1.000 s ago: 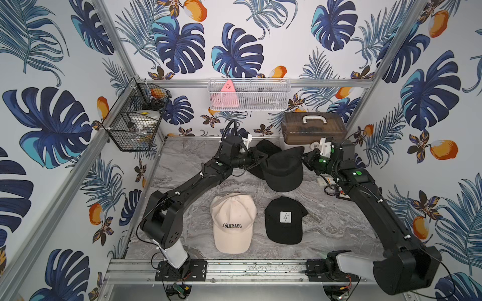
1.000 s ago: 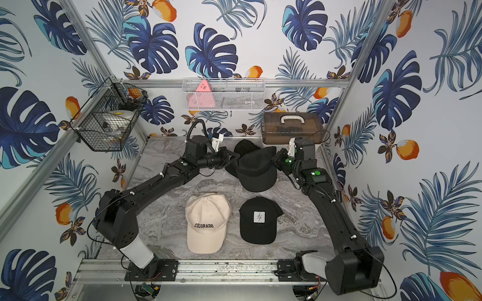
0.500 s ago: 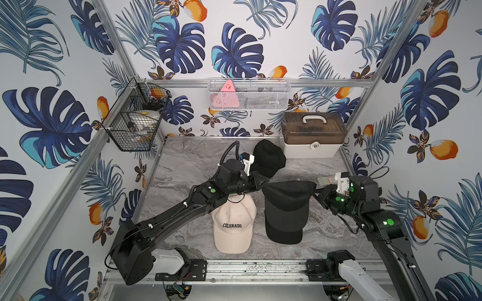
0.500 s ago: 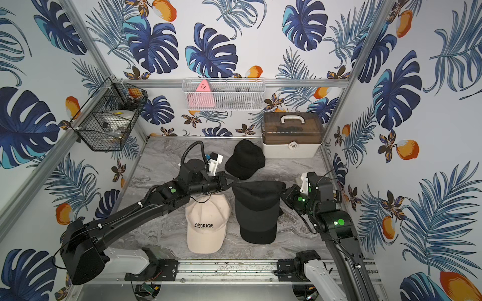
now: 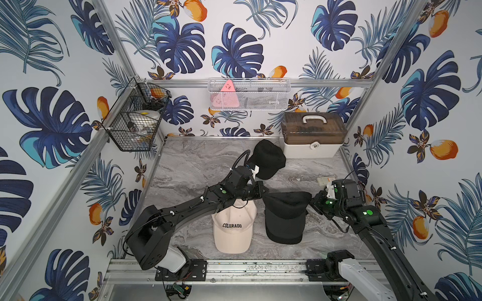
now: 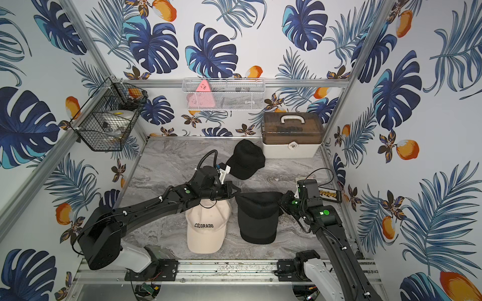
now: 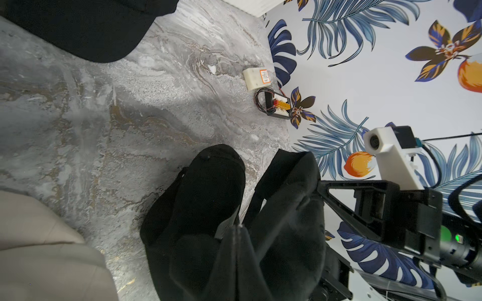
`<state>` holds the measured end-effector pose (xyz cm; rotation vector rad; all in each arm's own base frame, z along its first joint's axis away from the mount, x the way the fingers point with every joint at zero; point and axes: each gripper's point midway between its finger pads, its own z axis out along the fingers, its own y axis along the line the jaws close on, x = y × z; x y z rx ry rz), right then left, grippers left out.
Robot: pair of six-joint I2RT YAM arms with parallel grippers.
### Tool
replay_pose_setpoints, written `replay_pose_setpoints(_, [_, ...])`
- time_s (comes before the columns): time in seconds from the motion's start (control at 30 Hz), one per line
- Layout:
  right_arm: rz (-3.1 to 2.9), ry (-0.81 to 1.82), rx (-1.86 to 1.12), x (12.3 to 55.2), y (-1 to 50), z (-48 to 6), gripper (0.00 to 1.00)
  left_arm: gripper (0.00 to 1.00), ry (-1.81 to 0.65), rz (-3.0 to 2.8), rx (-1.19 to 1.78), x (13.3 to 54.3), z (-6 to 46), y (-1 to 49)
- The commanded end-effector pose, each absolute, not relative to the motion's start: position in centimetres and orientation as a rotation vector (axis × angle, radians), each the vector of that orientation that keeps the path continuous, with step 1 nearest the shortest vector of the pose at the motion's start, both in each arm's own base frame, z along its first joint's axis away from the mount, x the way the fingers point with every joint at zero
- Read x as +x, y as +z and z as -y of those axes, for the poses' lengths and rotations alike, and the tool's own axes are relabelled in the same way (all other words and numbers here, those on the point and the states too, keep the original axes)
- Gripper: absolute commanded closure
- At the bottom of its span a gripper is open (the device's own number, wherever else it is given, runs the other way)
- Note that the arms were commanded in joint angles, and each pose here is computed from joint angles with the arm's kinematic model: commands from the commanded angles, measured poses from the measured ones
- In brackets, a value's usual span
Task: Stack the baseball caps by color
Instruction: Place the baseball cap on the baseball cap.
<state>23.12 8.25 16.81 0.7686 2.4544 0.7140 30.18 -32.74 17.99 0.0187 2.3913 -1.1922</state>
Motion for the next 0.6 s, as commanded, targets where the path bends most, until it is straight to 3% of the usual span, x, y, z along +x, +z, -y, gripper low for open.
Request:
replay_pose_setpoints(0.0, [-2.429,0.505,0.820,23.8,15.3,-5.5,1.00,1.00,-1.058,-2.394,-0.021,31.0,31.2,16.6])
replay_pose_setpoints(0.2, [-2.436,0.470,0.819,24.4,14.3,-5.2,1.00,1.00,-0.994,-2.411,-0.045,31.2,30.5,15.8])
replay_pose_setpoints(0.23, [-2.438,0.468,0.818,24.5,14.2,-5.2,0.99,0.98,-0.990,-2.410,-0.043,31.2,30.5,15.8])
replay_pose_setpoints(0.37, [-2.451,0.480,0.821,25.0,13.3,-5.5,0.92,0.73,-0.963,-2.403,-0.044,31.6,30.3,15.9])
replay_pose_setpoints(0.57, [-2.466,0.509,0.833,25.1,11.5,-6.0,0.78,0.64,-0.872,-2.381,0.003,32.2,29.7,17.0])
